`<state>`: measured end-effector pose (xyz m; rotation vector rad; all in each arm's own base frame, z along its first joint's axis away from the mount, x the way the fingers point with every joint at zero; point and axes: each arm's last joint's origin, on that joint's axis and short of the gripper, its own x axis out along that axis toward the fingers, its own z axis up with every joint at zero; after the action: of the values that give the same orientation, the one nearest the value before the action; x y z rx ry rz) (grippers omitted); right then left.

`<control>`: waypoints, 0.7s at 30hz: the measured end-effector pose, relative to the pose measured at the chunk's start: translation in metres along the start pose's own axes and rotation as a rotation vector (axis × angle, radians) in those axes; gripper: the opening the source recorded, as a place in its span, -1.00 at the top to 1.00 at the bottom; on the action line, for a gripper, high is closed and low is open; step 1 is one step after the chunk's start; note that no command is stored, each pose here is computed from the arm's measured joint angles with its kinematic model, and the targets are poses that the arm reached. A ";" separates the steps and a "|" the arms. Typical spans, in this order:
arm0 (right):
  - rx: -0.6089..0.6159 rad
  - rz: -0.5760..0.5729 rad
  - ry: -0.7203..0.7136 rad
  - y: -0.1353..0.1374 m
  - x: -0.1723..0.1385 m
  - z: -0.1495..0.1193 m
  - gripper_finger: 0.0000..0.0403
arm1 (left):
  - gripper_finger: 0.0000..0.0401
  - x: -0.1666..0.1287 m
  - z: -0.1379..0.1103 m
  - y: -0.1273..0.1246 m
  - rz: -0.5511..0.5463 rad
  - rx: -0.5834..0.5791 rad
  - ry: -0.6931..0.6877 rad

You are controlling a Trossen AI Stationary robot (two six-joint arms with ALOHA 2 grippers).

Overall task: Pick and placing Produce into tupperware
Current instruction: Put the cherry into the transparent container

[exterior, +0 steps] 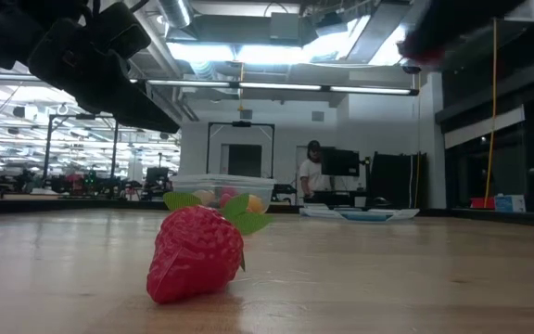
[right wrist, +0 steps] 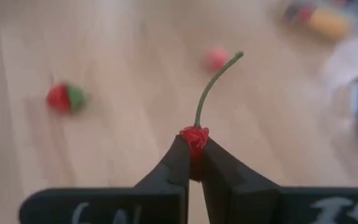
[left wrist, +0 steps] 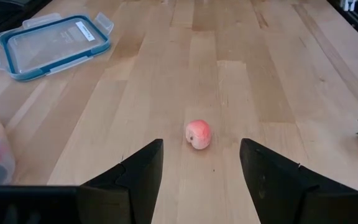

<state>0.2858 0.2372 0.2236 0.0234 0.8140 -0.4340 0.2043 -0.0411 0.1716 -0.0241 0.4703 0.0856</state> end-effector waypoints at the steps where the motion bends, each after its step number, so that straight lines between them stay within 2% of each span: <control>1: -0.009 -0.011 -0.034 -0.002 -0.004 0.002 0.89 | -0.03 0.000 0.000 0.000 0.000 0.000 0.000; 4: -0.023 -0.042 -0.122 -0.005 -0.011 0.008 0.89 | -0.03 0.000 0.000 0.000 0.000 0.000 0.000; 9: -0.030 -0.066 -0.169 -0.007 -0.014 0.009 0.89 | -0.03 0.000 0.000 0.000 0.000 0.000 0.000; 17: 0.090 -0.141 -0.369 -0.006 0.001 -0.001 0.89 | -0.03 0.000 0.000 0.000 0.000 0.000 0.000; 21: 0.107 -0.115 -0.403 -0.002 0.010 -0.010 0.89 | -0.03 0.000 0.000 0.000 0.001 0.001 0.004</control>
<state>0.2842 0.2330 0.2100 -0.0116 0.3964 -0.5685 0.2041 -0.0410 0.1713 -0.0227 0.4739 0.0858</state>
